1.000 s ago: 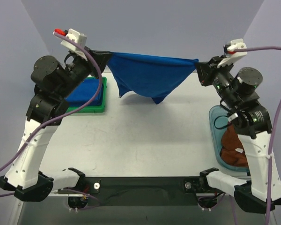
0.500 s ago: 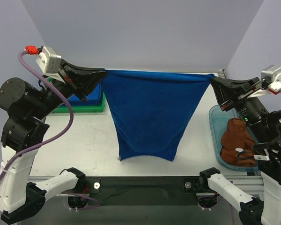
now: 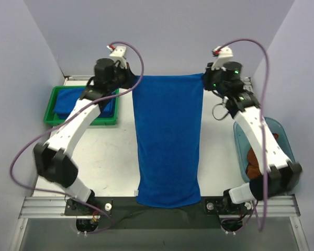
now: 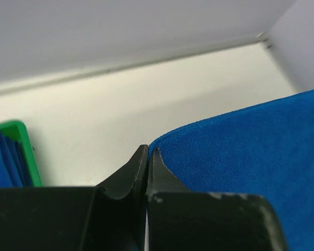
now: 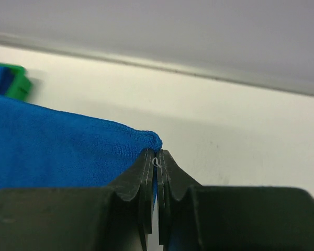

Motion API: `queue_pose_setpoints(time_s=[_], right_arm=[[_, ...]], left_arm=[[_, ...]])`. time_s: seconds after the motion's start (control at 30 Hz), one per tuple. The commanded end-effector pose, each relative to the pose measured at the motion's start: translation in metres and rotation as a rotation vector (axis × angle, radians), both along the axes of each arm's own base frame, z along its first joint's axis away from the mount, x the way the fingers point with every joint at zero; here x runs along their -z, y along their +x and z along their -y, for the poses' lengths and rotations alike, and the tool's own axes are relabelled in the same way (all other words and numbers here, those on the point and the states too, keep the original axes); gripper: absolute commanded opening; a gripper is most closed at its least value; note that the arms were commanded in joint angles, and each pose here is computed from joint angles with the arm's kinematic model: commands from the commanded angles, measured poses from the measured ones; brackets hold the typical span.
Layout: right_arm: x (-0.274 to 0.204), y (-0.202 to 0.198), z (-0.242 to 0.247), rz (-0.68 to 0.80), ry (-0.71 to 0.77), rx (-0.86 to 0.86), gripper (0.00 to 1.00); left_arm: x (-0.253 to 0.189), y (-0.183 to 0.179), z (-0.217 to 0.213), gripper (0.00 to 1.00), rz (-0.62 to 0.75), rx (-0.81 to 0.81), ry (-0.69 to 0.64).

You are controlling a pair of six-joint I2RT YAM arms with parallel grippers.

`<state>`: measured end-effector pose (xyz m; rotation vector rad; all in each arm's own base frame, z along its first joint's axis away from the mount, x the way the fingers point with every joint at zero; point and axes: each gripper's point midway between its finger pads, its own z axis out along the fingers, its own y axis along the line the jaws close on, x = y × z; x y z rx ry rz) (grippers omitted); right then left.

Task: Fold and stack the towels
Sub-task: Flatten out the crumpled towel

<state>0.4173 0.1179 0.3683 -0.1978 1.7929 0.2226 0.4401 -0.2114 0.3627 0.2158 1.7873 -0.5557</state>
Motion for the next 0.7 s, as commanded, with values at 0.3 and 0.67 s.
queue_pose_setpoints(time_s=[0.3, 0.67], right_arm=[[0.145, 0.157, 0.003, -0.090, -0.128, 0.068, 0.00], [0.183, 0.176, 0.008, -0.108, -0.123, 0.057, 0.00]], left_arm=[[0.160, 0.160, -0.015, 0.00, -0.137, -0.095, 0.008], [0.160, 0.177, -0.004, 0.00, -0.099, -0.016, -0.026]])
